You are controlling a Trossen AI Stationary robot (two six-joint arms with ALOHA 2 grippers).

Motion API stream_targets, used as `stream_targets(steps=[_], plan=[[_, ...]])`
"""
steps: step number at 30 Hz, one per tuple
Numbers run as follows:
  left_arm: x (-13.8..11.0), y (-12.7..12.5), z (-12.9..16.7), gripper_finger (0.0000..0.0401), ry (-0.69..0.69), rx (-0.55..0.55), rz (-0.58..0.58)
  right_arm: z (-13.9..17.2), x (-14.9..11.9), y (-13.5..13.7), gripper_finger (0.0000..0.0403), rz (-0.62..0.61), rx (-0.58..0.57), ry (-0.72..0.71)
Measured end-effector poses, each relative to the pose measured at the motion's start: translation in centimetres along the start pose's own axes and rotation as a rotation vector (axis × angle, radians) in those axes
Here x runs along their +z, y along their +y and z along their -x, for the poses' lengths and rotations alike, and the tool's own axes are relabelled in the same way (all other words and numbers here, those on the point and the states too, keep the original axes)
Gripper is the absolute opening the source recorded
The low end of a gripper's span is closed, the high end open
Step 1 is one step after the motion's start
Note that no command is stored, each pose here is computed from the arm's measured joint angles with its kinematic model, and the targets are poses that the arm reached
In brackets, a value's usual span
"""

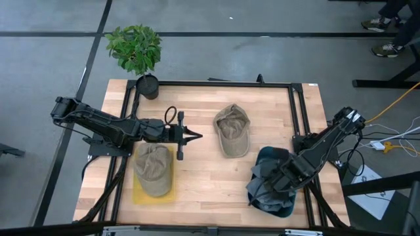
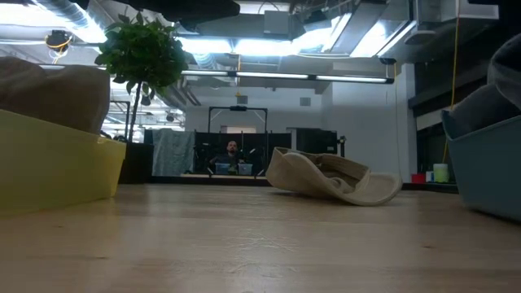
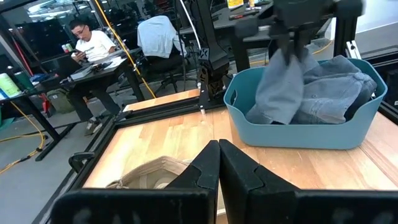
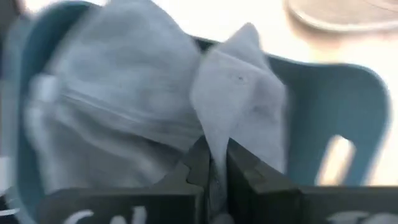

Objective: Pick & Place hat
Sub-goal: Put the blue cap into the blue bin, then put the brown cap into the yellow bin

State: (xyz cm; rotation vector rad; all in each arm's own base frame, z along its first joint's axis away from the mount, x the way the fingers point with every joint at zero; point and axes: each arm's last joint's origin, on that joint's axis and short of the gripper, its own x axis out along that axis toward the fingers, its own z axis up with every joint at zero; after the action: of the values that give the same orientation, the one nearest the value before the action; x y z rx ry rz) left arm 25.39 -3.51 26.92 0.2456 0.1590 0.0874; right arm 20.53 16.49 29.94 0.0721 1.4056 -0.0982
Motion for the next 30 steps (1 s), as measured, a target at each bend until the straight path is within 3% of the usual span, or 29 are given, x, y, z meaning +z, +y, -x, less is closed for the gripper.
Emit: stream_targets(steps=[4,12,23,30], plan=[[0.0,0.0,0.0,0.001,0.0,0.0,0.0,0.0,0.3,0.6,0.0038,0.002,0.092,0.0],[0.0,0.0,0.0,0.0005,0.0,-0.001,0.0,-1.3,1.2,1.7,0.0112,-0.055,0.187,-0.107],[0.0,-0.1,0.0,0.0007,-0.001,-0.006,0.0,-2.0,1.5,1.8,0.0197,-0.114,0.272,-0.067],[0.0,-0.1,0.0,0.0002,-0.001,-0.006,0.0,-1.8,2.1,2.3,0.0217,0.058,0.318,-0.156]])
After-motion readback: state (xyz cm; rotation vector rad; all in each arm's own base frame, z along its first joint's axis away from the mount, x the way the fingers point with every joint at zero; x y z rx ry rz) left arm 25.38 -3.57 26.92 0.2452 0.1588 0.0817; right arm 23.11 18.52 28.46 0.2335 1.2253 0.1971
